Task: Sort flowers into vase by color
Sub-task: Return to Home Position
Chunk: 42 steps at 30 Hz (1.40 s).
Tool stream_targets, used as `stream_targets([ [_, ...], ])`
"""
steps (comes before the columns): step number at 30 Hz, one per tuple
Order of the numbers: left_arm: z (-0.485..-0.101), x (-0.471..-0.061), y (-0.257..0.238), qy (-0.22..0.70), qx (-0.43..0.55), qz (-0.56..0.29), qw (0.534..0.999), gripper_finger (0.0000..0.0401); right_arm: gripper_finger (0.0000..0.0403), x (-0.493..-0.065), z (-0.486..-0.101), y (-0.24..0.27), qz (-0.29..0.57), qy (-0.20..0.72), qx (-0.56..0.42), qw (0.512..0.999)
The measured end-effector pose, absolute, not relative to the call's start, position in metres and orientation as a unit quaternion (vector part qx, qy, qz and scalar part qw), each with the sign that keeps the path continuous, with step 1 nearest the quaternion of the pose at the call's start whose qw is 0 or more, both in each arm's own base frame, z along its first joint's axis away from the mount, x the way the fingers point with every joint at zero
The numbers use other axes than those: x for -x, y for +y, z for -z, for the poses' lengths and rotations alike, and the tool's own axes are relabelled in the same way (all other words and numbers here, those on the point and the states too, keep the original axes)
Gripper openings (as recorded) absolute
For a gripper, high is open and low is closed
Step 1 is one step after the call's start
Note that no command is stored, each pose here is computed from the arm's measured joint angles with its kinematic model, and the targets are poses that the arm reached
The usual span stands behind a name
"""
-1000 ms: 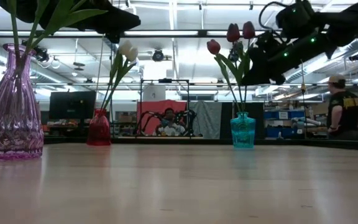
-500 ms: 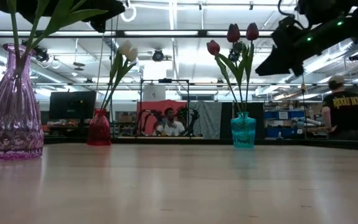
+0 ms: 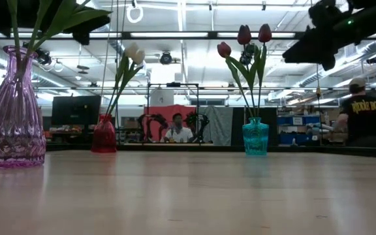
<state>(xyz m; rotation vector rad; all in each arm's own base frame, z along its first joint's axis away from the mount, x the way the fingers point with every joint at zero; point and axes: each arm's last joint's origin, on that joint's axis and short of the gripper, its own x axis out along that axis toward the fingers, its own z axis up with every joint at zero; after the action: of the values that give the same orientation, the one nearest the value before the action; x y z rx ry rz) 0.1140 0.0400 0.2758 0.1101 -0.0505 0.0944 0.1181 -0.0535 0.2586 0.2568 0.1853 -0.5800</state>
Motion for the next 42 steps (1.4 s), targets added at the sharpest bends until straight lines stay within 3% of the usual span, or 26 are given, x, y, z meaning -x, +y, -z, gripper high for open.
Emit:
stream_targets([
  [14,-0.243,-0.073,0.026,-0.132,-0.036,-0.112,0.984,0.0080,0.0120,-0.108,-0.220,-0.034,0.256,-0.012,-0.163,0.953],
  [21,-0.216,-0.080,0.030,-0.105,-0.015,-0.125,0.986,0.0062,0.0120,-0.107,-0.208,-0.030,0.272,-0.021,-0.159,0.949],
  [30,-0.214,-0.080,0.031,-0.099,-0.067,-0.137,0.983,0.0020,0.0119,-0.107,-0.185,-0.018,0.172,-0.051,-0.127,0.975],
  [37,-0.214,-0.081,0.029,-0.100,-0.055,-0.104,0.988,0.0016,0.0119,-0.104,-0.184,-0.015,0.141,-0.095,-0.082,0.982],
  [42,-0.201,-0.085,0.029,-0.086,-0.039,-0.077,0.993,0.0016,0.0119,-0.104,-0.183,-0.015,0.140,-0.093,-0.101,0.980],
])
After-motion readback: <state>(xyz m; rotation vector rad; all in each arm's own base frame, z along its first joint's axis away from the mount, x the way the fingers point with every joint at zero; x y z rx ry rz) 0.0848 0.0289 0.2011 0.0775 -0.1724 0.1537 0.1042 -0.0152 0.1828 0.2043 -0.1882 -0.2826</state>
